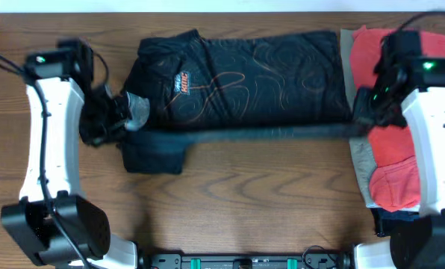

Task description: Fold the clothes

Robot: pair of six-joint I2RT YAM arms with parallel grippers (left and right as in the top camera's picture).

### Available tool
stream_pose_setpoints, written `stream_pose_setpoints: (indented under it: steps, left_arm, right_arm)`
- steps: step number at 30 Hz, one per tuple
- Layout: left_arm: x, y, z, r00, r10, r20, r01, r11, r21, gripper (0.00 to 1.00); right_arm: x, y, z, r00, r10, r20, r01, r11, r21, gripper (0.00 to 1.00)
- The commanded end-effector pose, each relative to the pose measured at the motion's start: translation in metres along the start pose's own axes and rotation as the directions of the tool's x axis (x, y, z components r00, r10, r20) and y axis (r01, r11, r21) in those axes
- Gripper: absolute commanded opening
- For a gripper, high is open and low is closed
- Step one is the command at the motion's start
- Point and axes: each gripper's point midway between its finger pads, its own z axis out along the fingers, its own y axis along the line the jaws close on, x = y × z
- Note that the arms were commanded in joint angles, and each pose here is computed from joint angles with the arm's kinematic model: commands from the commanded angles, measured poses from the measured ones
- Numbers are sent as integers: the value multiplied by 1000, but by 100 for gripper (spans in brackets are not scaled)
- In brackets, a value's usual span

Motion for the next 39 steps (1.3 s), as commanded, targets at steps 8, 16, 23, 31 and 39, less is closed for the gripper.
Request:
stream_pose_setpoints:
  steps: [8, 16, 23, 31, 39]
  left_arm:
    - [50, 56, 52, 991, -68, -115, 55, 992, -116, 6]
    - [71, 81, 20, 982, -179, 52, 181, 982, -43, 6]
    - [79, 81, 5, 973, -174, 150, 177, 984, -9, 6]
    - [22, 71, -2, 916, -245, 317, 231, 970, 83, 6]
    - [-40, 63, 6, 876, -276, 395, 241, 961, 137, 6]
  right_arm:
    - [108, -1, 85, 929, 79, -363, -96, 995, -29, 1]
    - [136, -8, 80, 935, 115, -334, -133, 991, -30, 1]
    - [116, -5, 54, 979, 150, -141, -166, 980, -110, 1]
    - [50, 20, 50, 986, 113, 126, -82, 970, -227, 1]
    - [3, 45, 67, 966, 102, 238, -34, 961, -273, 1]
